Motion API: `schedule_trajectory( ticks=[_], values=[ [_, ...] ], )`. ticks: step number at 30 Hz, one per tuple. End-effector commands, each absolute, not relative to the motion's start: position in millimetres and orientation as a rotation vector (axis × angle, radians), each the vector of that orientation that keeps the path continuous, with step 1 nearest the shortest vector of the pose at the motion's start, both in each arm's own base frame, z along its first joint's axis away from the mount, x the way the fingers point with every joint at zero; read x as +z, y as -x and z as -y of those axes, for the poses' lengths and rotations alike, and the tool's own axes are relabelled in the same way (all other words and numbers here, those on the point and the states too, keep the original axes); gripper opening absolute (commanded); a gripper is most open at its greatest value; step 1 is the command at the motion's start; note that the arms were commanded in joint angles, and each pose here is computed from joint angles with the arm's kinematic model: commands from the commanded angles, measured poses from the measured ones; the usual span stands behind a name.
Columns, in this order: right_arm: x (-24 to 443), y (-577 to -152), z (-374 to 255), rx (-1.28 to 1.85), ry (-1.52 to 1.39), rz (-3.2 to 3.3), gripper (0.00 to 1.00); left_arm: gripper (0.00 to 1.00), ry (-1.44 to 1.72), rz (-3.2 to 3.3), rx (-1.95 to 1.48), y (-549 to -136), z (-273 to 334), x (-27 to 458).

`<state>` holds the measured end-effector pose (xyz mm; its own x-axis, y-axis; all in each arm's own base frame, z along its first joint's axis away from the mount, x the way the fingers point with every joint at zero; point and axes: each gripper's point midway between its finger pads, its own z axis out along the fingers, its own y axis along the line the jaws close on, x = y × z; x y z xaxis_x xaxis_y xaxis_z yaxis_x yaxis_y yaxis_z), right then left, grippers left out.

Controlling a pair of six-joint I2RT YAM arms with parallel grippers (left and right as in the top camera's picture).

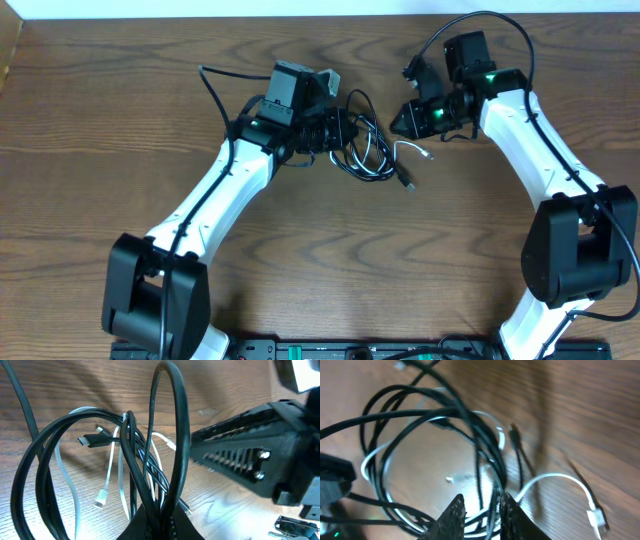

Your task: Untangle cables

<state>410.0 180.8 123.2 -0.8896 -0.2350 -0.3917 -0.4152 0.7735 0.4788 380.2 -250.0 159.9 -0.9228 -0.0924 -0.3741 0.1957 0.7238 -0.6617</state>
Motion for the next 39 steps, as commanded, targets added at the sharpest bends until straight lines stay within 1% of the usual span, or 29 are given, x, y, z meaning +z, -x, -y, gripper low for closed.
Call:
schedule_trajectory(
  ticks=[1, 4, 6, 13, 16, 21, 24, 27, 36, 39],
  values=[
    [140, -401, -199, 0.968, 0.611, -2.568, 0.21, 0.07, -0.056, -2.525, -1.089, -377, 248, 173],
    [140, -400, -202, 0.968, 0.622, -2.568, 0.23, 0.08, 0.013, -2.531, -1.119, -379, 245, 175],
    [138, -400, -203, 0.945, 0.617, -2.579, 0.24, 0.07, -0.004, -2.513, -1.157, -380, 248, 179],
    [119, -405, -203, 0.71, 0.531, -2.682, 0.28, 0.07, -0.014, -2.453, -1.312, -379, 261, 199],
    [94, -413, -186, 0.523, 0.314, -2.79, 0.29, 0.07, -0.03, -2.425, -1.373, -378, 265, 211],
    [61, -414, -175, 0.505, 0.196, -2.887, 0.29, 0.08, -0.043, -2.335, -1.37, -384, 256, 240],
    [41, -414, -164, 0.498, 0.098, -2.946, 0.25, 0.08, -0.048, -2.263, -1.362, -385, 246, 264],
    [30, -414, -156, 0.491, 0.06, -2.972, 0.24, 0.07, -0.038, -2.203, -1.348, -385, 231, 286],
    [29, -419, -144, 0.486, 0.016, -2.972, 0.27, 0.08, 0.025, -1.993, -1.254, -383, 166, 354],
    [29, -419, -142, 0.485, 0.009, -2.971, 0.27, 0.08, 0.054, -1.943, -1.218, -381, 146, 369]
  ],
)
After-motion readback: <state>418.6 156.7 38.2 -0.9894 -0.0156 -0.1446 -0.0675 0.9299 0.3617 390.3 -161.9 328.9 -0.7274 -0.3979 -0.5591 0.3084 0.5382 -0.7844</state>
